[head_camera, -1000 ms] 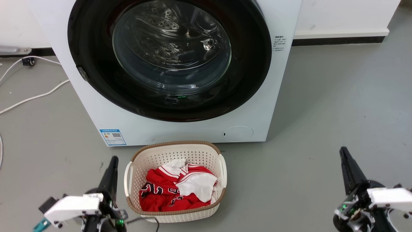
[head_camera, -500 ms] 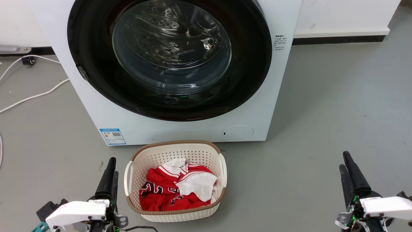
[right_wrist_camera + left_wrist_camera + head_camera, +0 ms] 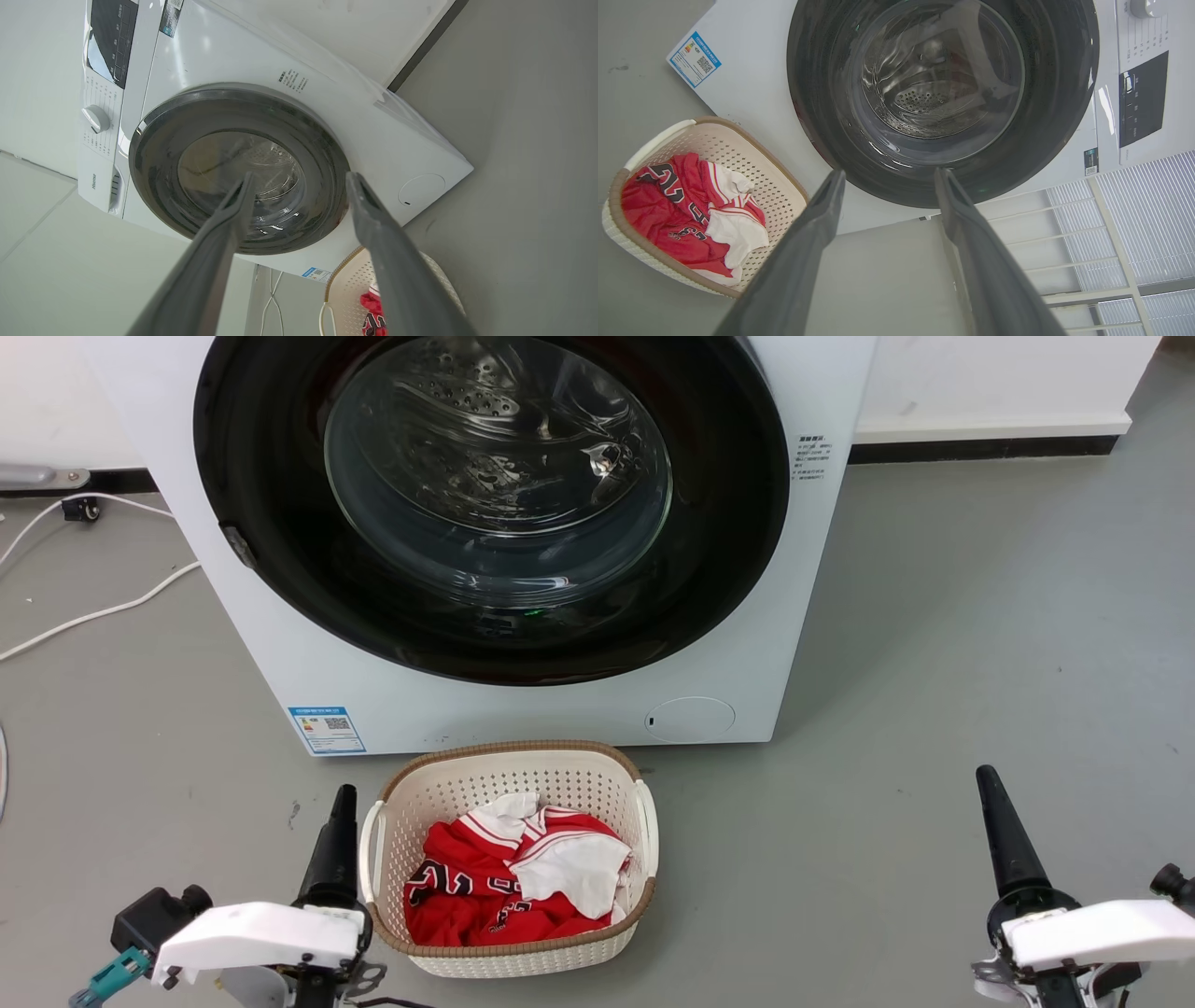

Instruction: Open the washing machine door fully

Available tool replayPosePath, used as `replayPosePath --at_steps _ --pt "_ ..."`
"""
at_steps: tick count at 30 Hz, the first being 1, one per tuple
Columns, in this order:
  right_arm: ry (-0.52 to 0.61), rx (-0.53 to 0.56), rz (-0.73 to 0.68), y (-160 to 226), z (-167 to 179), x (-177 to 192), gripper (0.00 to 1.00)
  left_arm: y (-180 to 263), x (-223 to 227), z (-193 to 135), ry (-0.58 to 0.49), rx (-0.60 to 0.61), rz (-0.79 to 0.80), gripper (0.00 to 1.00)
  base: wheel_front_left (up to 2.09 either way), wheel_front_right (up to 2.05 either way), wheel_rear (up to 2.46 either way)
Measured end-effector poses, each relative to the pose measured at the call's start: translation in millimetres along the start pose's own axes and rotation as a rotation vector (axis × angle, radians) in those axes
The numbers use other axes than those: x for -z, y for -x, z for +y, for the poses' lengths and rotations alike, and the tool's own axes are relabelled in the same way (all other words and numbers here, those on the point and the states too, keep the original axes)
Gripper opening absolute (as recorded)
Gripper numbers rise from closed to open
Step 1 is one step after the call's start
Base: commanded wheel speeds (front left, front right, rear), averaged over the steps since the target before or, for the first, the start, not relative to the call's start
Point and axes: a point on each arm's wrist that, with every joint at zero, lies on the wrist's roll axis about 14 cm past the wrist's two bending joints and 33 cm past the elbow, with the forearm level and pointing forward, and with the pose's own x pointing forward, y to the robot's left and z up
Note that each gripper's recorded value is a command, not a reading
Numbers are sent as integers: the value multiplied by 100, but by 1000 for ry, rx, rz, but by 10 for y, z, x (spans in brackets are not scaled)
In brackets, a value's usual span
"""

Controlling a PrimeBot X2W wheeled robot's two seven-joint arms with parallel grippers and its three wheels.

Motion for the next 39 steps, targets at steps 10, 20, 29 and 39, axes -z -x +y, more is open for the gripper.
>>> replayPosePath --at_steps 10,20,29,39 --pt "204 -34 -5 28 96 19 100 35 9 -30 -182 -7 -19 100 0 0 0" --pt "378 -74 -18 54 203 27 100 62 -5 -93 -333 13 -47 100 0 0 0" --pt "538 -109 -26 90 286 55 100 77 -20 -159 -467 28 -76 100 0 0 0" --pt "684 -152 -48 117 398 56 100 108 -20 -240 -595 54 -105 100 0 0 0"
